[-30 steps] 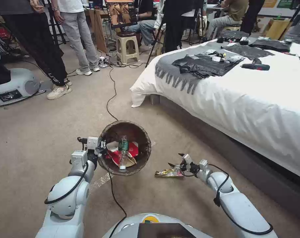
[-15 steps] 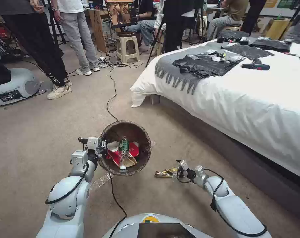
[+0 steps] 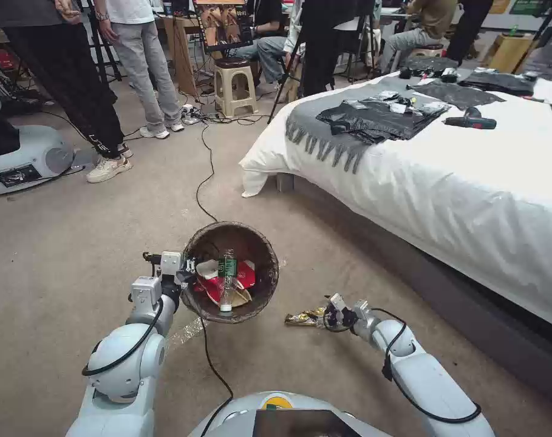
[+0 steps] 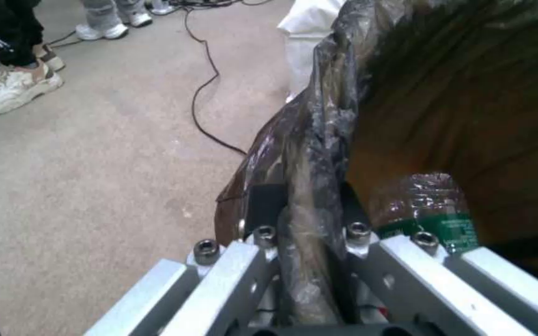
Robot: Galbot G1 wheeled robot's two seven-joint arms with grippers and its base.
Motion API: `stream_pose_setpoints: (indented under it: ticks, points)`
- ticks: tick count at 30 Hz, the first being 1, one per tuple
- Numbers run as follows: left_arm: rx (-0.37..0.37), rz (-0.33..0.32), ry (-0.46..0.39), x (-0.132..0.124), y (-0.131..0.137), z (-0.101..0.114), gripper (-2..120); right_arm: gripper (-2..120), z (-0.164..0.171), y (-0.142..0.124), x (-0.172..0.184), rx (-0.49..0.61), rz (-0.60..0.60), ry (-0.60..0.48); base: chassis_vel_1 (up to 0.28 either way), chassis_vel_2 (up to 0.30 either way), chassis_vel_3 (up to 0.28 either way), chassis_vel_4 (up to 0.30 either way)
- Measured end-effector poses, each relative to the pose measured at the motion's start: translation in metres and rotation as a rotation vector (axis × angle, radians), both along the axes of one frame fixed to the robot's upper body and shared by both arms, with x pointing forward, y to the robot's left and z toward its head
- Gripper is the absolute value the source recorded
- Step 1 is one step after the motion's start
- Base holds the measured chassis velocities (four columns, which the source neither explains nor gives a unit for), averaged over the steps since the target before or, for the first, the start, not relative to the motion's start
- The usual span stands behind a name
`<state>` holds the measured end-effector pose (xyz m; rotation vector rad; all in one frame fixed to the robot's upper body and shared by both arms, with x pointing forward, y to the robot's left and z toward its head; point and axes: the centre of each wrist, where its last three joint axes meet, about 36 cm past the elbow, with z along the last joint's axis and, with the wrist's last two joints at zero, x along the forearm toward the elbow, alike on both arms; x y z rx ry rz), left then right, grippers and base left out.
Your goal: Pick up the trash bin, then pick up the garbage from the floor and place it into the trash bin.
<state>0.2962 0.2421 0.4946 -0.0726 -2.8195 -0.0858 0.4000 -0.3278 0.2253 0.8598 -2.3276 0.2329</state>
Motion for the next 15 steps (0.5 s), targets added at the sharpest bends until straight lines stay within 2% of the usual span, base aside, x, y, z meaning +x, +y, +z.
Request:
stream_pose_setpoints:
  ticks: [15]
  points:
    - [0.0, 0.003, 0.0, 0.001, 0.001, 0.0, 3, 100, -0.027, 0.013, -0.006, -0.017, 0.02, 0.043, 0.0, 0.0, 0.0, 0.0]
